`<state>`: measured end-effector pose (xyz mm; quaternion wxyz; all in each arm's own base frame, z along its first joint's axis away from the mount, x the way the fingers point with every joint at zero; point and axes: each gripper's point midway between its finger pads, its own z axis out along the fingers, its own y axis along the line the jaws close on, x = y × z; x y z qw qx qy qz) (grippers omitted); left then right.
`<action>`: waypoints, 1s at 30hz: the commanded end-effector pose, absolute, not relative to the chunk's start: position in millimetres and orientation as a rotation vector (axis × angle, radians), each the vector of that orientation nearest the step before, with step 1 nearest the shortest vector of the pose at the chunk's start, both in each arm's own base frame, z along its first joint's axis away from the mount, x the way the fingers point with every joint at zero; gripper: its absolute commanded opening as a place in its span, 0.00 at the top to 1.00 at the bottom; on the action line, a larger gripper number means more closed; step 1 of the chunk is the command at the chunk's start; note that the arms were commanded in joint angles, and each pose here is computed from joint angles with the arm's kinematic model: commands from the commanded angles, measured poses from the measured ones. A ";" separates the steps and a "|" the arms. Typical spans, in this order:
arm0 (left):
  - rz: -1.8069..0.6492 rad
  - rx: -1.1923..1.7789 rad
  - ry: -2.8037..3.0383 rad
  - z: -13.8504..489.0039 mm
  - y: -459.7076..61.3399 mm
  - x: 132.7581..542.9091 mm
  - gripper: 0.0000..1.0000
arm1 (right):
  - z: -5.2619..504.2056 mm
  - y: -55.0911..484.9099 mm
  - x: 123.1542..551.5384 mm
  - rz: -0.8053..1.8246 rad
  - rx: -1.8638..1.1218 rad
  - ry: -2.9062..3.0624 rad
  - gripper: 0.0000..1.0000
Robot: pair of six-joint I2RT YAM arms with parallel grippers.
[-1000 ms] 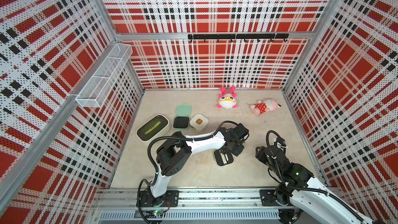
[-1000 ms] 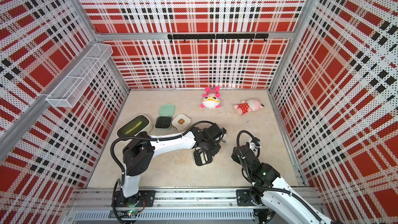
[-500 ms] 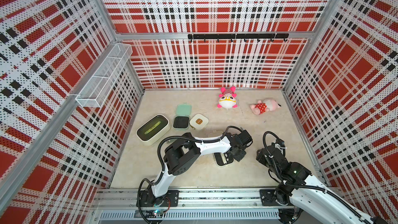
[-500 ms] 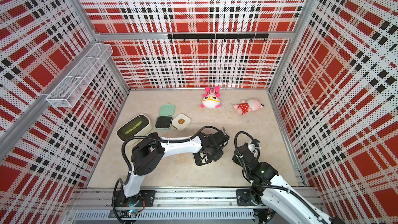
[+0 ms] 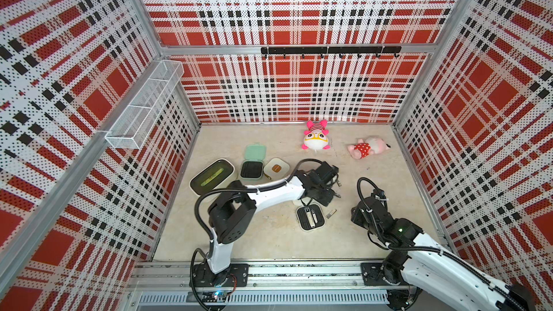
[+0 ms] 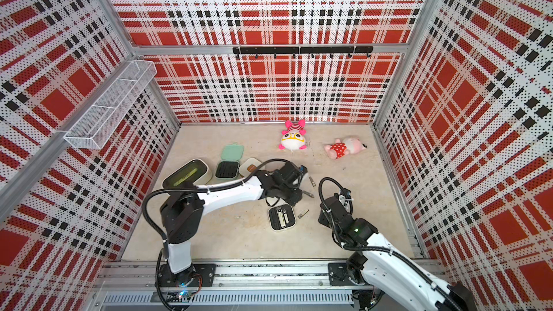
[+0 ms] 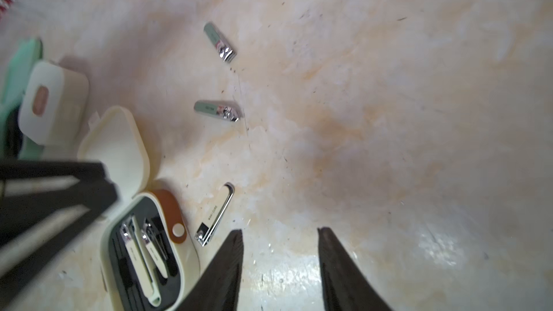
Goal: Organize nail clipper sets
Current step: Adjust the nail clipper at the center of the board.
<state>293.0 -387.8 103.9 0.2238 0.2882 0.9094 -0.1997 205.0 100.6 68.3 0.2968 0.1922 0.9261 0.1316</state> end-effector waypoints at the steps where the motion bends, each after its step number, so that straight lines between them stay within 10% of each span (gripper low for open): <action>1: -0.625 0.588 2.523 107.0 -354.2 329.0 0.69 | 63.7 135.0 212.2 0.468 0.401 2.528 0.66; 30: -0.760 0.328 2.633 50.8 -293.5 346.9 0.74 | 44.7 188.4 201.8 0.430 0.185 2.675 0.87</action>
